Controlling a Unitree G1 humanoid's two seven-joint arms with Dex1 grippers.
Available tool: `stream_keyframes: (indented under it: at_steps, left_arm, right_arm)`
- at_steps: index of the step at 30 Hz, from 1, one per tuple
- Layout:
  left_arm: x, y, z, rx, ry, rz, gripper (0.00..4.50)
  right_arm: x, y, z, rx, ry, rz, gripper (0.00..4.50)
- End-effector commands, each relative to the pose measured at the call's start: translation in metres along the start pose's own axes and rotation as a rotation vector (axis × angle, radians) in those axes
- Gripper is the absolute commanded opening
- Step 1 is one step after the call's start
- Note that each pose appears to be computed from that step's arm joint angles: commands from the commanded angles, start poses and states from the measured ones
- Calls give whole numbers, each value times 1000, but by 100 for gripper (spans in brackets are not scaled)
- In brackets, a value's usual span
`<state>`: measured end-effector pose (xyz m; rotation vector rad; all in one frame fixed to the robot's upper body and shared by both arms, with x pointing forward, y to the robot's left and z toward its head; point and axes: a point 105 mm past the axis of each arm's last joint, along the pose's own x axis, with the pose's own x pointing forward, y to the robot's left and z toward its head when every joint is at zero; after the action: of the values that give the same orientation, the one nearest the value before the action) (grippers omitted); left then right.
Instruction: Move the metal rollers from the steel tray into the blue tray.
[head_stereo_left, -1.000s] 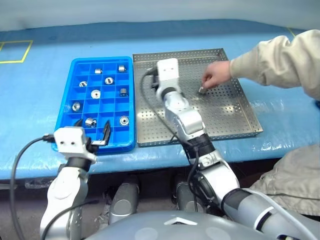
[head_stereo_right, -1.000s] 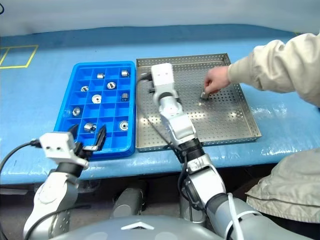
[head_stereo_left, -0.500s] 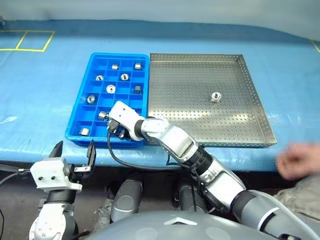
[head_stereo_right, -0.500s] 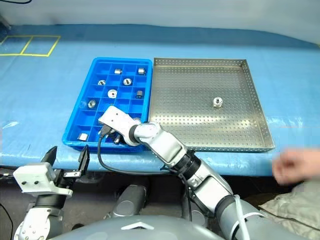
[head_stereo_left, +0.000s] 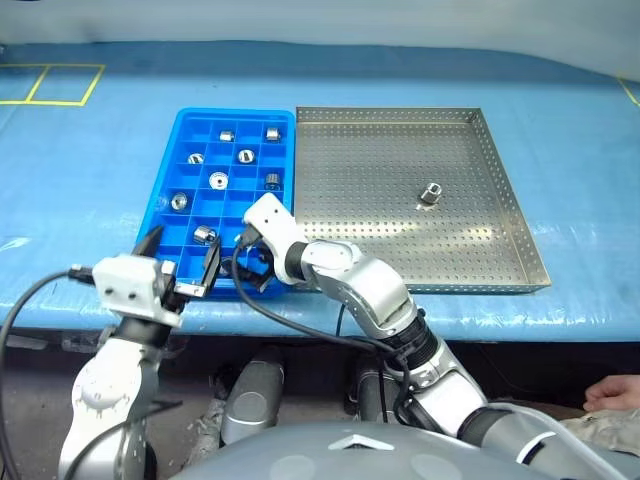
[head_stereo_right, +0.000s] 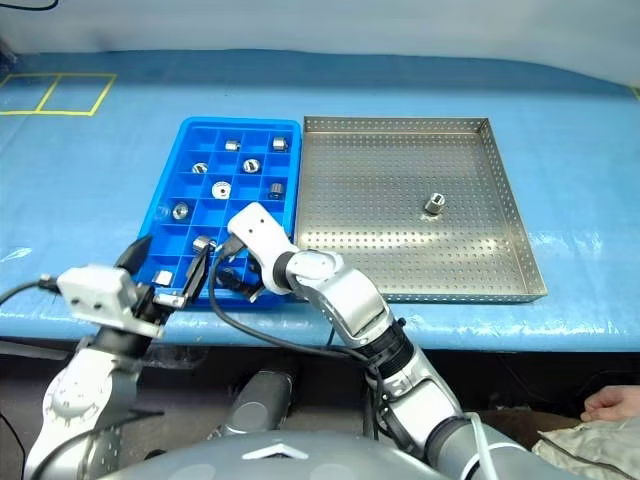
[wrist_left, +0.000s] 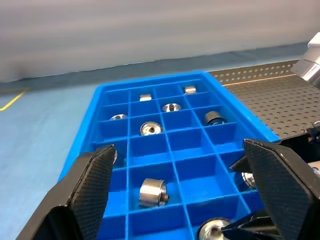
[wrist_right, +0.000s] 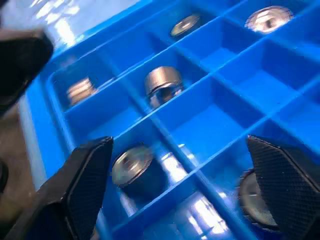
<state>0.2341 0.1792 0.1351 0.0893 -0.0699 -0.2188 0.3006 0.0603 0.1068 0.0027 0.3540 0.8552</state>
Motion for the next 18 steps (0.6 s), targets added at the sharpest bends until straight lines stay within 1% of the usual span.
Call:
stream_keyframes:
  at_steps: [1, 3, 5, 7, 10, 12, 14, 18]
  left_arm:
    - [16, -12, 6, -16, -19, -107, 450]
    - [25, -25, 7, -23, -23, -181, 450]
    - [31, -41, 5, -52, -21, -250, 450]
    - [35, -56, 1, -77, -11, -313, 450]
    - [36, -74, -1, -110, -3, -374, 450]
    - [35, -83, -2, -134, -2, -400, 450]
    - [33, -92, -3, -148, 1, -424, 450]
    - [31, -99, -4, -175, 1, -437, 450]
  right_arm:
    - [-26, -78, 33, 74, -220, -472, 447]
    - [-43, -116, 32, 80, -257, -721, 447]
    - [-56, -145, 27, 135, -281, -917, 447]
    - [-59, -159, 27, 142, -305, -1011, 447]
    - [-59, -175, 28, 168, -322, -1110, 447]
    - [-56, -187, 28, 195, -327, -1145, 447]
    - [-49, -197, 24, 258, -305, -1141, 447]
    - [-36, -208, 18, 281, -251, -1125, 447]
